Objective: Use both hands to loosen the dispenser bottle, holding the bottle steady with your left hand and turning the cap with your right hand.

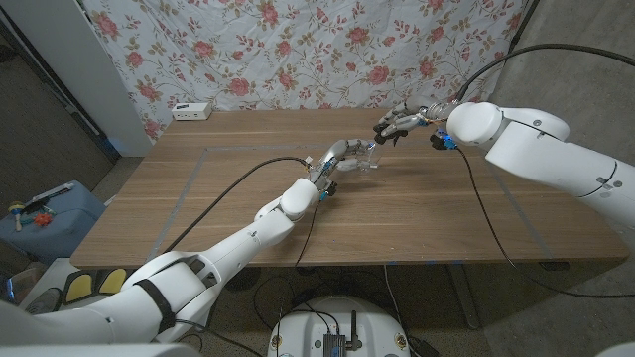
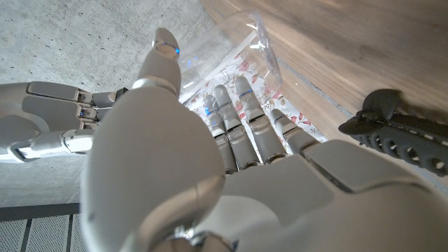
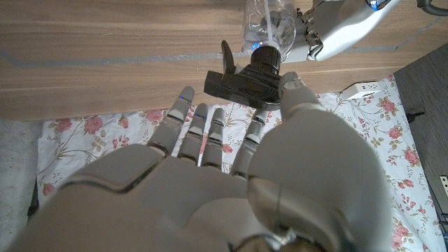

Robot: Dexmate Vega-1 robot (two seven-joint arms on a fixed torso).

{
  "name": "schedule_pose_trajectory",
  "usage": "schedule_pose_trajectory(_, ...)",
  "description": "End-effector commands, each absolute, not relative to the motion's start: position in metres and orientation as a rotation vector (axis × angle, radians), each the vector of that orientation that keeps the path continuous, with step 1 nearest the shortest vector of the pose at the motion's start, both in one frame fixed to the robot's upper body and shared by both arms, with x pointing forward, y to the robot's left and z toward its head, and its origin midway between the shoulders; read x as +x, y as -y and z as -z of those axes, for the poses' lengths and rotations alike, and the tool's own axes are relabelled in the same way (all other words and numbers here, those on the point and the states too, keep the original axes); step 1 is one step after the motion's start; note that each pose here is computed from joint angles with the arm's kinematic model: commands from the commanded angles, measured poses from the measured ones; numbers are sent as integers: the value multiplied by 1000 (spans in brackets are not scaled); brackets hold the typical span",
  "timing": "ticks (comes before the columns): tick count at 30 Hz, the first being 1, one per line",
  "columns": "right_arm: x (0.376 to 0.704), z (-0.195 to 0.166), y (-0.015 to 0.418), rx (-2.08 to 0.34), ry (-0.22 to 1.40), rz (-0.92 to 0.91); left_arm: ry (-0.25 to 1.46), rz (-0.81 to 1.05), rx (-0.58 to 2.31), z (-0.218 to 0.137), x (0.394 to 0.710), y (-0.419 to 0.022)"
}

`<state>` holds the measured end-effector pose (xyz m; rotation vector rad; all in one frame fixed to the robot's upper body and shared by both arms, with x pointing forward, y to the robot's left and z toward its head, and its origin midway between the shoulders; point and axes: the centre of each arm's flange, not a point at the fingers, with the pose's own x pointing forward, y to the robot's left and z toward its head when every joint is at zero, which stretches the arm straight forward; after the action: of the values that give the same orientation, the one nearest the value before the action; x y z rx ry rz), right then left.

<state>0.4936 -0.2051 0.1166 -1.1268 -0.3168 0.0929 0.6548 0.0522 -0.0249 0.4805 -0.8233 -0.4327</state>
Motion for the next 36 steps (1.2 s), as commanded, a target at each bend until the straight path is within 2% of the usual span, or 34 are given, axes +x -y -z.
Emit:
schedule_pose_trajectory(1, 491, -122, 202, -1156, 311, -119, 830, 429, 481, 24, 653, -54)
schedule_pose_trajectory(36, 495, -116, 187, -1308, 294, -46, 832, 431, 483, 24, 651, -53)
